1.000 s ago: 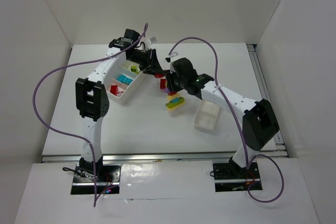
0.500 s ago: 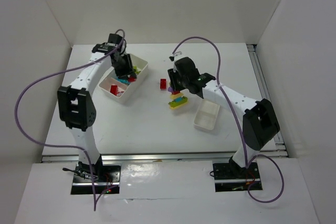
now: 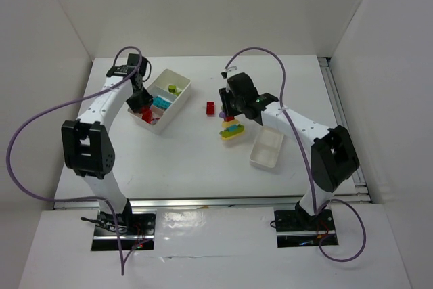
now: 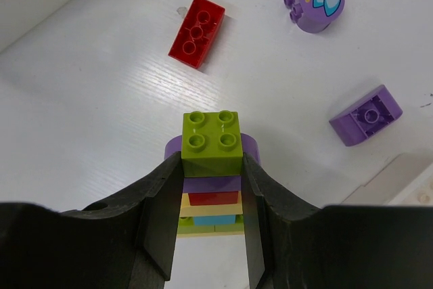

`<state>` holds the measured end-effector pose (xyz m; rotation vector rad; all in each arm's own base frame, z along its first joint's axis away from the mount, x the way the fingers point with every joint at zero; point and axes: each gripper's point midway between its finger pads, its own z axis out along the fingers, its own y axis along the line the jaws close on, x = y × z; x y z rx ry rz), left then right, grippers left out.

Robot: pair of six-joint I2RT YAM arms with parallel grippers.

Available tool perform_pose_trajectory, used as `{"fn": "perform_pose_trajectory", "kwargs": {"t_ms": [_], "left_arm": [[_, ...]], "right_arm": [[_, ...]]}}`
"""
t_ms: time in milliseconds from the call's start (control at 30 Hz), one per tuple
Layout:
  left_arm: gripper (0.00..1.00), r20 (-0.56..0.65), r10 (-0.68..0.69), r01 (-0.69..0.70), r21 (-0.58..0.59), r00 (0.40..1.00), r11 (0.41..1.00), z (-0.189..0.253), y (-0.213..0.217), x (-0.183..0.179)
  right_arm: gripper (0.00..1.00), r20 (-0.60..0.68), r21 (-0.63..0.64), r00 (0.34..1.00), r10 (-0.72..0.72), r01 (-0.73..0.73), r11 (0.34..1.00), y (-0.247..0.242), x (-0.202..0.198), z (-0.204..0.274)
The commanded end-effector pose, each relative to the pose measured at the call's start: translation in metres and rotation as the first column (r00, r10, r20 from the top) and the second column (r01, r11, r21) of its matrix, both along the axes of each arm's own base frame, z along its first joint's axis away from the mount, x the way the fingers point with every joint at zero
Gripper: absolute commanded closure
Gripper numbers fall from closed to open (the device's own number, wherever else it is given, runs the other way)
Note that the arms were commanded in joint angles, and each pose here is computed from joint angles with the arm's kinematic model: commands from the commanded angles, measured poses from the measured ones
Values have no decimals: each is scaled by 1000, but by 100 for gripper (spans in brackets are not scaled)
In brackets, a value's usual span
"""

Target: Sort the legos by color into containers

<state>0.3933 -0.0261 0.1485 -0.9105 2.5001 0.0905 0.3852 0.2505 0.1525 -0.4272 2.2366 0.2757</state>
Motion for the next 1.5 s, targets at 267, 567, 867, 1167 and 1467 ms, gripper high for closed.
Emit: {"fn": "perform_pose_trajectory", "kwargs": {"t_ms": [267, 567, 867, 1167, 1467], "left_arm": [[74, -44, 76, -74, 33, 996, 997, -32, 14, 18], [35, -88, 48, -45, 40, 995, 998, -42, 15, 3], [8, 53, -192, 186, 97, 980, 978, 21, -50, 23], [18, 82, -544, 538, 87, 835, 839, 29, -198, 39], [7, 28, -568, 568, 30, 822, 823, -33, -241, 63]], "right_arm": [[72, -10, 1, 1000, -27, 27, 1000, -1, 9, 4], [60, -95, -30, 995, -4, 1, 1000, 1, 3, -22], [16, -118, -34, 992, -35, 31, 999, 3, 7, -31], [12, 41, 51, 972, -232, 230, 972, -33, 20, 36], [13, 98, 133, 871, -482, 468, 873, -109, 14, 59]]}}
